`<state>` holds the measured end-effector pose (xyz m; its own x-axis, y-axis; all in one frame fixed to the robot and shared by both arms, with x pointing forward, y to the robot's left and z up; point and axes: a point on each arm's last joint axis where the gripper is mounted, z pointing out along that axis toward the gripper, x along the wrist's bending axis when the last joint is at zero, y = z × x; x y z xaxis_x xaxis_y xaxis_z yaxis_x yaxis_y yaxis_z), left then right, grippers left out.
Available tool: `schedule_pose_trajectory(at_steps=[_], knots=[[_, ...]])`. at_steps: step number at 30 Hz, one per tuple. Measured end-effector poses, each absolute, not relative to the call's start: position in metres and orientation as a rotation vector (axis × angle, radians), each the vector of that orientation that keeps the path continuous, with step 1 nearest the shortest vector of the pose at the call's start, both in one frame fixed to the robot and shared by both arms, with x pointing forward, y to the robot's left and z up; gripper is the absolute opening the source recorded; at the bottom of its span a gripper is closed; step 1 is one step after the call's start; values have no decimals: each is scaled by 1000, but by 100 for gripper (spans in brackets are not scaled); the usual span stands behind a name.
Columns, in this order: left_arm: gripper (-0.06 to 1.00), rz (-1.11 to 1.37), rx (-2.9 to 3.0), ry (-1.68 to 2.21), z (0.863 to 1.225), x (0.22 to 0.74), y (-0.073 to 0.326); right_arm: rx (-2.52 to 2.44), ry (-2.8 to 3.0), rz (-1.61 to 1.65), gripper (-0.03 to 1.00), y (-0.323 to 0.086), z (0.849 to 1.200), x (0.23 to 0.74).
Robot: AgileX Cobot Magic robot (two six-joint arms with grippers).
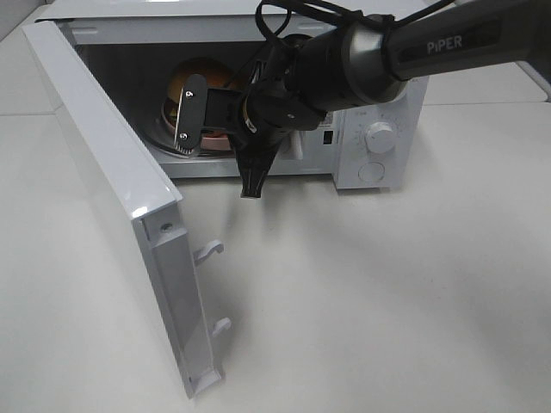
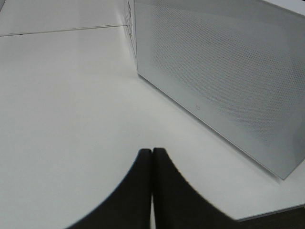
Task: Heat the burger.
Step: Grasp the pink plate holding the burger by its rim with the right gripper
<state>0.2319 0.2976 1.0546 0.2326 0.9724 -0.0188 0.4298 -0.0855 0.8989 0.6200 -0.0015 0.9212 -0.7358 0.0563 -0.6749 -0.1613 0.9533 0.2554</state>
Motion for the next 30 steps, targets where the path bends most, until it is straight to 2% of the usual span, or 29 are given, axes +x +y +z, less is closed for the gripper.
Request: schedule_pose_trajectory(at_steps=[1,3,4,5,6,7,8,9,10,13,30], knots=[[0,807,1660,1325,1055,232,298,-74,2368,387,4,-1,921,620],[0,807,1660,1325,1055,232,298,-73,2367,388,14,-1,921,620],[0,807,1660,1325,1055,232,298,-73,2367,388,14,-1,921,620],[0,807,1660,1325,1055,232,298,-67,2368,392,24,-1,921,620],[0,807,1660,1325,1055,232,298,-60,2368,395,30,-1,921,620],[0,807,1660,1325,1055,232,298,-60,2368,395,30,-1,921,620],[0,807,1660,1325,1055,232,298,-54,2369,397,39,-1,921,620],[0,807,1660,1325,1055,232,298,-54,2369,397,39,-1,921,620],[0,807,1660,1325,1055,232,298,-35,2371,405,48,-1,921,620],[0,807,1660,1325,1055,232,298,-18,2372,412,55,-1,921,620],[0,807,1660,1325,1055,232,298,-14,2360,445,63,-1,922,621]])
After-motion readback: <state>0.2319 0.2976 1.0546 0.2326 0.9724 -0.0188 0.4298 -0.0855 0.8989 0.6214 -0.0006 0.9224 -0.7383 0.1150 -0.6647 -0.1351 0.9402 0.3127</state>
